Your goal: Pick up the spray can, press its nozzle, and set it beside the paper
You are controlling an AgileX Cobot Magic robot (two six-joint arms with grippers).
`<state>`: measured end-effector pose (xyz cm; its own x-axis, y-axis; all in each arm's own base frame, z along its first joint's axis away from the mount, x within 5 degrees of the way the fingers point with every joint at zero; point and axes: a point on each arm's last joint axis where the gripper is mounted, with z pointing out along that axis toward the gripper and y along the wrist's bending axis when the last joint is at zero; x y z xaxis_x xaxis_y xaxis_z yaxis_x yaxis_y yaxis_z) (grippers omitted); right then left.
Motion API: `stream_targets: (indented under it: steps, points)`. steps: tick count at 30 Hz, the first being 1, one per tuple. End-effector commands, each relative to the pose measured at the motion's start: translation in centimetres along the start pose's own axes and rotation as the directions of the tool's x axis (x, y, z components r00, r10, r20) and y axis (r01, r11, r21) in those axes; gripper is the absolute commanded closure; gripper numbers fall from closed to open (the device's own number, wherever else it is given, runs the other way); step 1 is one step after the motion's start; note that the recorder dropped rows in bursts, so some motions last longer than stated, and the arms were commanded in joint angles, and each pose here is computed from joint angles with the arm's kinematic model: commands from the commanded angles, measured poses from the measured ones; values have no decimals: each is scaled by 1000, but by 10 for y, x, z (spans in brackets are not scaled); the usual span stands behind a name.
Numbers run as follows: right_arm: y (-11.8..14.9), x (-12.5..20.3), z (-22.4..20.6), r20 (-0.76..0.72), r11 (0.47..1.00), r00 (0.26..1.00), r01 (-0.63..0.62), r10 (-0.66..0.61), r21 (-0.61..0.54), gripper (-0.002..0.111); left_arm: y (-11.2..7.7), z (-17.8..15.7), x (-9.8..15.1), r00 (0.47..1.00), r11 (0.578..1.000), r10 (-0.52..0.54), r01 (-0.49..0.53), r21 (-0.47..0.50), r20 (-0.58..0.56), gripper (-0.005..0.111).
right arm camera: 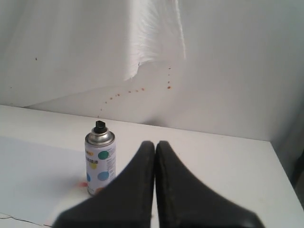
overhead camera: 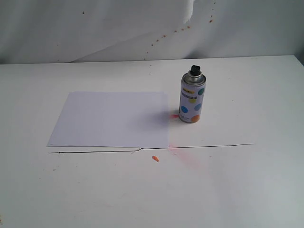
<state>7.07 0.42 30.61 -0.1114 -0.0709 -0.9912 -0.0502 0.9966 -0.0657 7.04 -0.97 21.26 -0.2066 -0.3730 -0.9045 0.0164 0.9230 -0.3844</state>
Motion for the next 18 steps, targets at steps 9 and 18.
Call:
stream_targets:
  steps: [9, 18]
  points:
    - [2, 22, 2, -49, 1000, 999, -16, 15, -12, 108, 1, 0, 1, 1000, 1000, -10, 10, -3, 8, 107]
    - [4, 71, -1, -64, 997, 995, -81, 81, 0, 108, 1, 0, 1, 1000, 1000, -10, 10, -3, 8, 107]
